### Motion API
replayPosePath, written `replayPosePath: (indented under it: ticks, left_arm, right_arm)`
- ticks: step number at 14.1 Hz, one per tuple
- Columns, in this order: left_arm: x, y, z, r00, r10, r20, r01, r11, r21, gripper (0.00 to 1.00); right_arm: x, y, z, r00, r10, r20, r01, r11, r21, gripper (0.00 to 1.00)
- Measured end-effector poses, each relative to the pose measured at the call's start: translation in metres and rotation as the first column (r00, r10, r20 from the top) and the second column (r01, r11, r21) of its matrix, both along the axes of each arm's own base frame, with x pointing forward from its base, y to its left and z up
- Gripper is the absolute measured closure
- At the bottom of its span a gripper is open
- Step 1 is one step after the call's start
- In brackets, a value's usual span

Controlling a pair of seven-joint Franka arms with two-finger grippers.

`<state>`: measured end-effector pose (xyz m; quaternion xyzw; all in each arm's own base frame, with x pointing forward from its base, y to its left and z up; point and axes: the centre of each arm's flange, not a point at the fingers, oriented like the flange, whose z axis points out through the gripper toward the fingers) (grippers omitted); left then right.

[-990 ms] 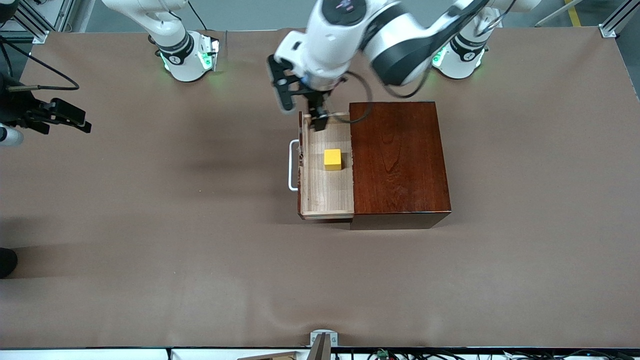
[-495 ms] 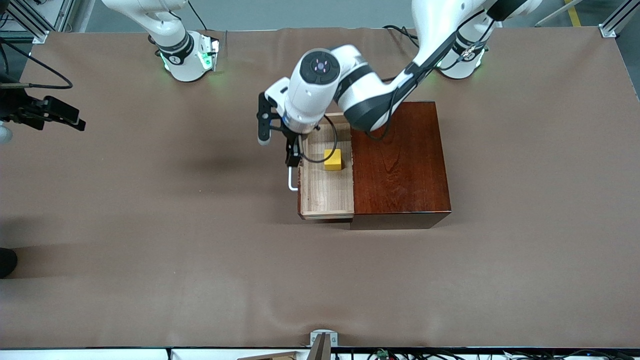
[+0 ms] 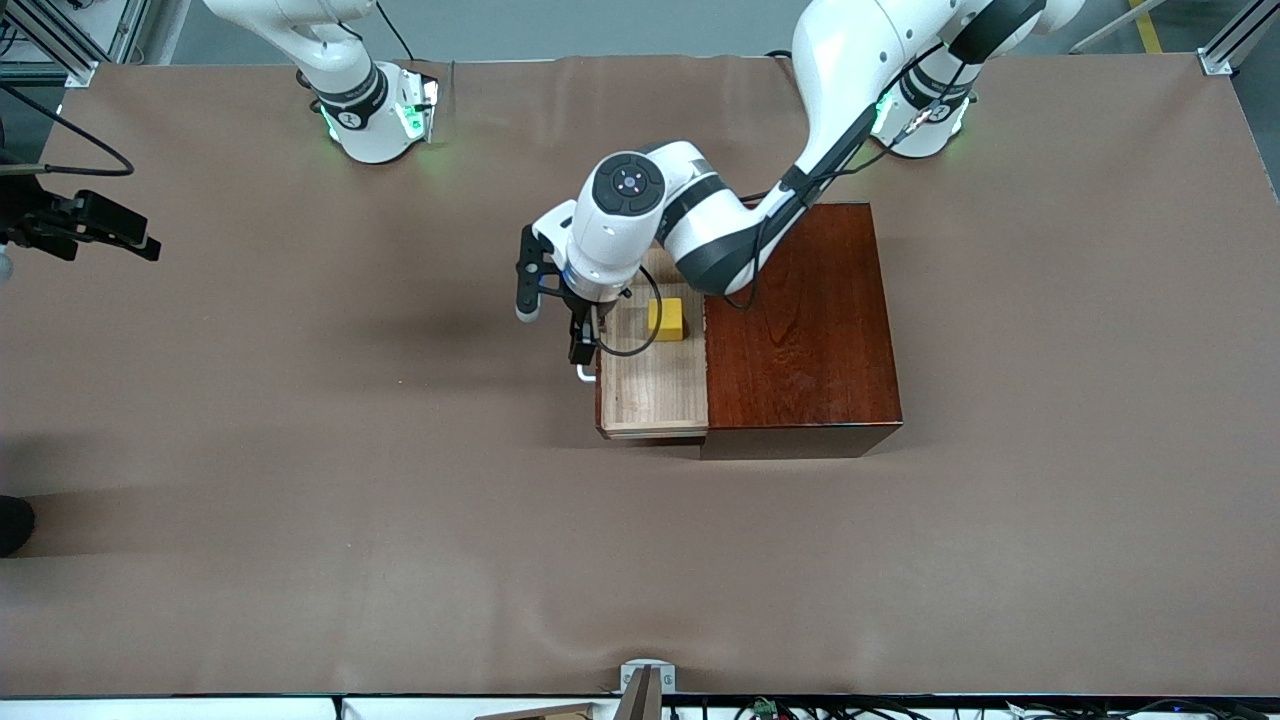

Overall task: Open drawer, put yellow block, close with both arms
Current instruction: 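Push the drawer front into the box with the left gripper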

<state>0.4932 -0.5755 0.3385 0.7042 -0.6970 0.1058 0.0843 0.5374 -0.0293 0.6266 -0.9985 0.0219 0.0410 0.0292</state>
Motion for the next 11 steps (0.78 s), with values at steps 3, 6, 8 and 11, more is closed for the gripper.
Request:
replayPosePath:
  ticks: [3, 6, 8, 11]
  left_arm:
    - [0.005, 0.004, -0.003, 1.000, 0.013, 0.002, -0.013, 1.000, 0.007, 0.00]
    - [0.007, 0.006, -0.008, 1.000, 0.013, 0.006, -0.013, 1.000, 0.018, 0.00]
    - [0.005, 0.003, -0.012, 1.000, -0.002, 0.021, 0.002, 0.999, 0.032, 0.00]
    - [-0.001, -0.002, -0.020, 1.000, -0.018, 0.025, 0.017, 0.999, 0.048, 0.00]
  right_arm:
    - [0.000, 0.001, 0.001, 1.000, 0.003, 0.001, -0.003, 1.000, 0.000, 0.00]
    - [0.000, 0.001, 0.001, 1.000, 0.004, 0.002, -0.004, 1.000, 0.000, 0.00]
    - [0.001, 0.001, 0.001, 1.000, 0.003, 0.008, -0.003, 1.000, -0.001, 0.00]
    - [0.001, 0.001, 0.001, 1.000, 0.004, 0.008, -0.004, 1.000, -0.001, 0.00]
